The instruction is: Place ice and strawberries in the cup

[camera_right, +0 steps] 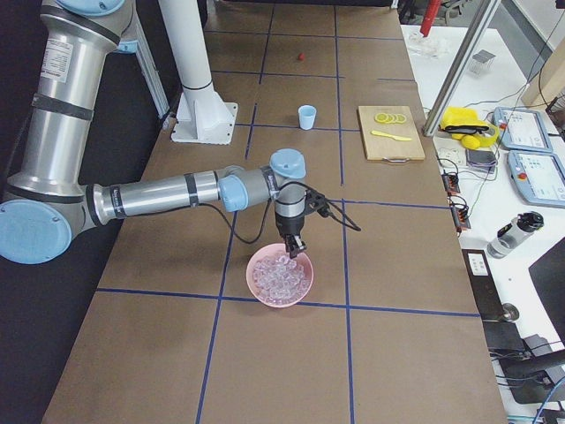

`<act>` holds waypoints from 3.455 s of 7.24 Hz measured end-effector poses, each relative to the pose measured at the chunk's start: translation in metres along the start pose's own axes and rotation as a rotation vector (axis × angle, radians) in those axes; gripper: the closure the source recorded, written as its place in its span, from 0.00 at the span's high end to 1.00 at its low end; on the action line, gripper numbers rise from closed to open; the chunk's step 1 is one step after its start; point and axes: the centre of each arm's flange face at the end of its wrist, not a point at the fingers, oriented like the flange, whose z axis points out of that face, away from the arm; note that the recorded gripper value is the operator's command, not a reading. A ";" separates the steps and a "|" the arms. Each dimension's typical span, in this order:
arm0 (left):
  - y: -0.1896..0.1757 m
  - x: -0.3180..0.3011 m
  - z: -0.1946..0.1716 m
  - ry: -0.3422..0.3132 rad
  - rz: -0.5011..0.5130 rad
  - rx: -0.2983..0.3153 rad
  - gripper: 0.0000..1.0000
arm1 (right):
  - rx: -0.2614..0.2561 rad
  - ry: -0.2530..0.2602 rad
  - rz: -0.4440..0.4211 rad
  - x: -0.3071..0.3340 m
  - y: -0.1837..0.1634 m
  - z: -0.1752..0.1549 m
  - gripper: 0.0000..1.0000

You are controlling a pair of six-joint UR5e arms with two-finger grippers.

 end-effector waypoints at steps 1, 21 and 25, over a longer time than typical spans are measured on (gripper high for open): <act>0.000 0.000 0.000 0.000 0.000 0.000 1.00 | 0.026 -0.038 0.040 -0.020 -0.035 -0.023 0.00; 0.000 0.001 0.001 0.000 -0.010 0.000 1.00 | 0.023 -0.173 0.412 -0.566 -0.337 -0.040 0.85; 0.000 0.002 -0.001 -0.001 -0.009 0.004 1.00 | 0.021 -0.170 0.412 -0.566 -0.337 -0.038 0.98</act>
